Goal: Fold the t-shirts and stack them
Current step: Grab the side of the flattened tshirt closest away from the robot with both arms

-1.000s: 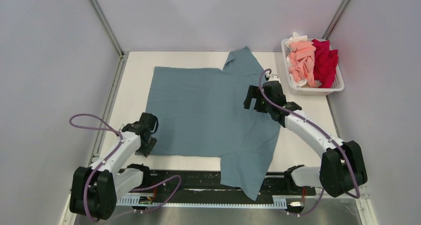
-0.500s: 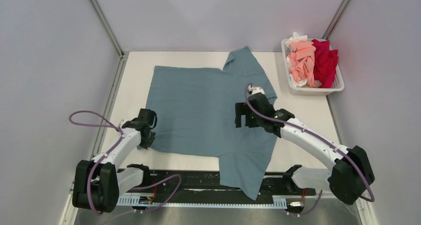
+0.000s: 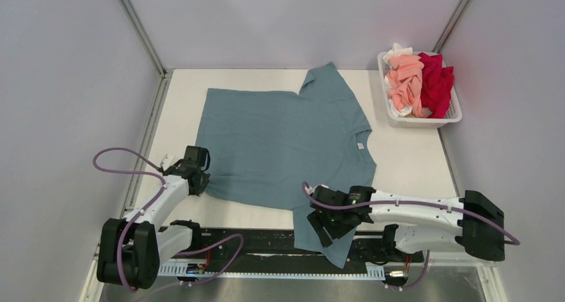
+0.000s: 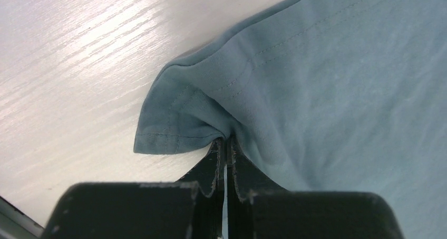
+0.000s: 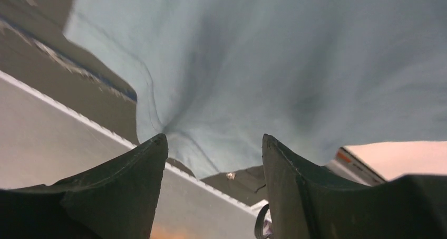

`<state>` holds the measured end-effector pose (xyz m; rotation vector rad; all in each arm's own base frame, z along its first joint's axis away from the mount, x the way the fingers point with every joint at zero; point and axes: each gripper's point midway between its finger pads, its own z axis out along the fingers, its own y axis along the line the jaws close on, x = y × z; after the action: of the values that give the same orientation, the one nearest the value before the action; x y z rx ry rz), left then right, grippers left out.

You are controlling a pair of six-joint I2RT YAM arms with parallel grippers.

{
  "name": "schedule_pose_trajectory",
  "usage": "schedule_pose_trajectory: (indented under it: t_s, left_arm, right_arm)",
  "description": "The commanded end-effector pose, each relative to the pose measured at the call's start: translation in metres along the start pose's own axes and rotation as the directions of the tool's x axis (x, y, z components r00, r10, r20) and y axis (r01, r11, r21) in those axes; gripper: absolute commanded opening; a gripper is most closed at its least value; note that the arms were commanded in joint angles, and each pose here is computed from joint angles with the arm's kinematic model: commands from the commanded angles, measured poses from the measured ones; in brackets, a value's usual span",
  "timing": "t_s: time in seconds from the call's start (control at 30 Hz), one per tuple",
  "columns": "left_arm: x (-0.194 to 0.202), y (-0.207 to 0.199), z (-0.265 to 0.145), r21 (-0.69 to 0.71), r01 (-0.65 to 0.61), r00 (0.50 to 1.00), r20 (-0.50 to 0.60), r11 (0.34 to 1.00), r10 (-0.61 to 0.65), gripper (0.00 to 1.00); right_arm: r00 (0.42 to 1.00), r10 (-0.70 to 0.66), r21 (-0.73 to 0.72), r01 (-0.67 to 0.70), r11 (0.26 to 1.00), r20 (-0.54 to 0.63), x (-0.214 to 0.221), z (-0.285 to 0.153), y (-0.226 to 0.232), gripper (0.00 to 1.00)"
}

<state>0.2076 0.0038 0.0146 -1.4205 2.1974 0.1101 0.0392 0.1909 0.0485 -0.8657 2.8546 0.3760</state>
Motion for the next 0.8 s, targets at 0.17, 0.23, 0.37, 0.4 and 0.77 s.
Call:
schedule_pose_trajectory:
  t_s: [0.17,0.23,0.37,0.4,0.77]
  left_arm:
    - [0.015,0.013,0.007,-0.025,-0.015,0.999,-0.053,1.000,0.013,0.00]
    - [0.015,0.013,0.006,-0.024,-0.013,0.999,-0.053,1.000,0.012,0.00]
    - [0.014,0.014,0.004,-0.023,-0.007,0.999,-0.050,1.000,0.006,0.00]
    - [0.014,0.014,0.004,-0.022,-0.005,0.999,-0.049,1.000,0.004,0.00]
    - [0.013,0.017,0.003,-0.031,0.000,0.999,-0.042,1.000,-0.001,0.00]
  right_arm:
    - [0.981,0.002,-0.031,-0.008,0.999,-0.196,0.047,0.028,0.011,0.64]
    - [0.978,0.004,-0.014,-0.007,1.000,-0.211,0.050,0.033,0.009,0.64]
    - [0.973,0.050,0.055,-0.039,0.998,-0.224,0.055,0.043,-0.002,0.51]
    - [0.972,0.066,0.074,-0.050,0.996,-0.225,0.057,0.045,-0.005,0.48]
    - [0.976,0.115,0.189,-0.080,0.979,-0.183,0.064,0.058,-0.005,0.26]
